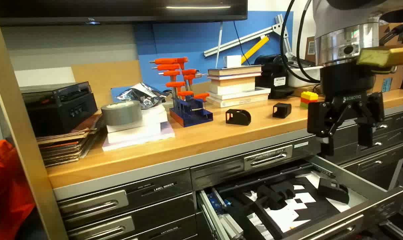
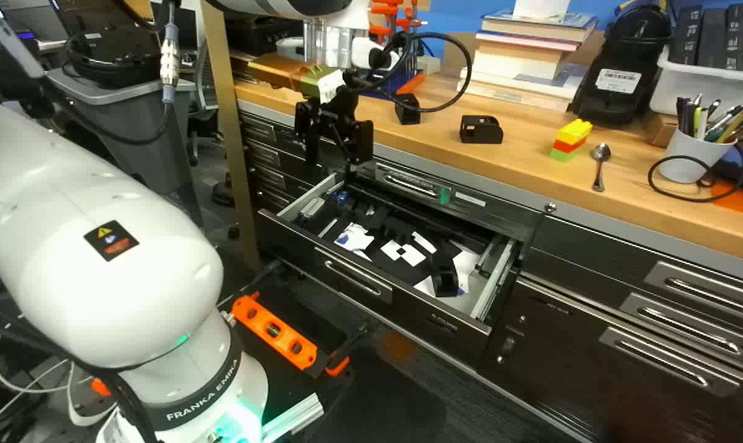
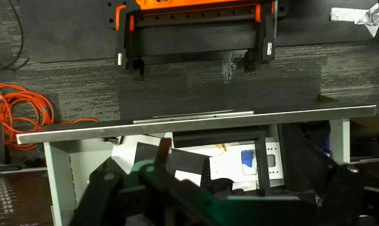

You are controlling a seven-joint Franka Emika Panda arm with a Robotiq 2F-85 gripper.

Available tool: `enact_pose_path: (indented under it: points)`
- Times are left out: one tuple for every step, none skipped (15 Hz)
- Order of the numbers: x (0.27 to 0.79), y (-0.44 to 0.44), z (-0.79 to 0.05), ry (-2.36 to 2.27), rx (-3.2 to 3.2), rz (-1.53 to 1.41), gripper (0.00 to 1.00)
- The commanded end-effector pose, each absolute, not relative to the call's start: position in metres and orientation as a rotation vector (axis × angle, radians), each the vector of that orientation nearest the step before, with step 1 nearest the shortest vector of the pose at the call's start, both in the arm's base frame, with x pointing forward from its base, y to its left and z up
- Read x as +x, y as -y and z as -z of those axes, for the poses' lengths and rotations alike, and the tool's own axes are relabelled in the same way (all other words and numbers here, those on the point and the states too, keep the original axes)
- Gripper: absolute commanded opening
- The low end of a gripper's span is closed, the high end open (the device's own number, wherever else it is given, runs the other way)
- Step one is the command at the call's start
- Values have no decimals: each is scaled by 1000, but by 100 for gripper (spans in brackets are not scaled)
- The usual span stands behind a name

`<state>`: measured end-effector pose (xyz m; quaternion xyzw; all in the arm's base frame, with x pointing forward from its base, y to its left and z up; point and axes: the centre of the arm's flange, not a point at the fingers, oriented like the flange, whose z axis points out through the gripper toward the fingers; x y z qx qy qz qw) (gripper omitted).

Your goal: Put the black objects in the open drawer then close the drawer

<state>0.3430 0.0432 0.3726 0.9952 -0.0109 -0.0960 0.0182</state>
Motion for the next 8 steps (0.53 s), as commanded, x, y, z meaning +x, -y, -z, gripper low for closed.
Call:
enact_pose_path:
  points:
    - [344, -43, -374, 34, 3092, 293, 100]
    - [345, -43, -375, 34, 3092, 288, 100]
    - [345, -44, -376, 34, 3093, 285, 100]
    - [345, -44, -376, 34, 3093, 285, 100]
    - [345, -44, -376, 34, 3093, 285, 100]
    - [345, -44, -376, 34, 3093, 285, 100]
    - [349, -45, -382, 29, 3119, 234, 100]
    - [352, -46, -388, 51, 3140, 197, 100]
